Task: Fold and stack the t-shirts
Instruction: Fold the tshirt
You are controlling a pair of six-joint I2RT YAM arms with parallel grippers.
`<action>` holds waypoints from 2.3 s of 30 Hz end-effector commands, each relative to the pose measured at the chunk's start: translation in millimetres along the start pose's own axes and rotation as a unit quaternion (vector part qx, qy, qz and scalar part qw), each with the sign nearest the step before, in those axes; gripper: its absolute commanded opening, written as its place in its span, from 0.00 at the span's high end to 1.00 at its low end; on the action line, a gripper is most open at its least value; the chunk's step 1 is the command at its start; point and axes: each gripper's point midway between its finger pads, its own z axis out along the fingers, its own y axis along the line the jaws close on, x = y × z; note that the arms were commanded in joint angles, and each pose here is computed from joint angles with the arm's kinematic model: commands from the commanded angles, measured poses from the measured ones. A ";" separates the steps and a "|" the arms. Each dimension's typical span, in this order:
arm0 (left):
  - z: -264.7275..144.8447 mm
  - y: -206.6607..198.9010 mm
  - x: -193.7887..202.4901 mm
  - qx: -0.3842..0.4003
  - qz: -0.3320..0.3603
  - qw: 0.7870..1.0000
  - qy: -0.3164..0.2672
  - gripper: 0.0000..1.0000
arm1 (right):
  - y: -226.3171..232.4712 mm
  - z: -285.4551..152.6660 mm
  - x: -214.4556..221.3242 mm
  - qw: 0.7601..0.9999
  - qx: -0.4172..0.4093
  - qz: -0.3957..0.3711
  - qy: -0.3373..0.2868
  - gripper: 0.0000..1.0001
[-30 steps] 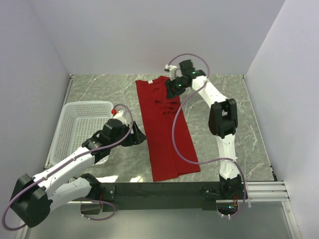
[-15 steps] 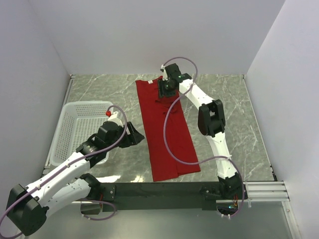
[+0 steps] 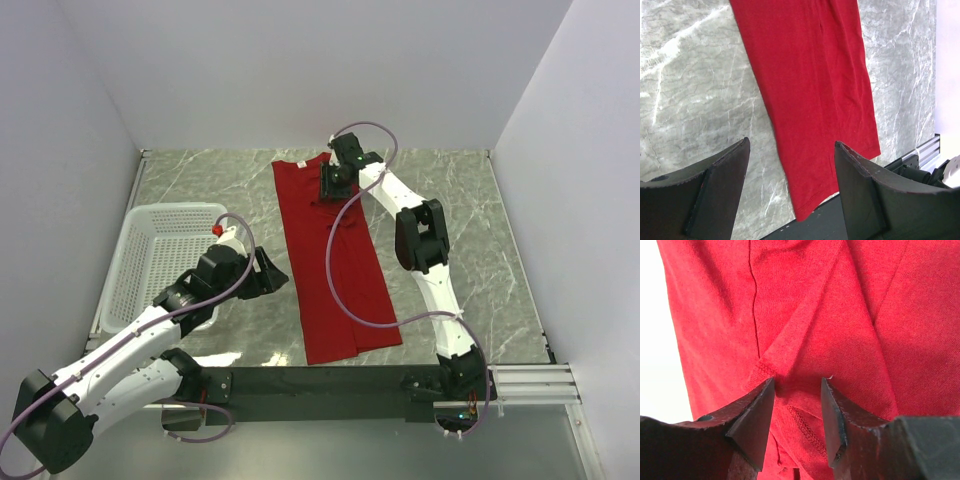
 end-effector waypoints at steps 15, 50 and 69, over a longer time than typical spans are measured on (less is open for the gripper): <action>2.2 -6.6 -7.3 0.007 -0.004 1.000 -0.008 0.27 | 20.3 5.9 -11.0 1.000 -0.018 0.004 -0.022 0.59; 8.0 -14.4 -11.0 0.016 0.002 1.000 -0.004 0.27 | -62.1 -70.4 -85.1 0.994 -0.070 -0.007 -0.088 0.96; 6.3 -14.2 -10.3 0.015 -0.004 1.000 -0.003 0.27 | -118.1 -81.5 -107.7 0.990 0.000 0.047 -0.136 0.60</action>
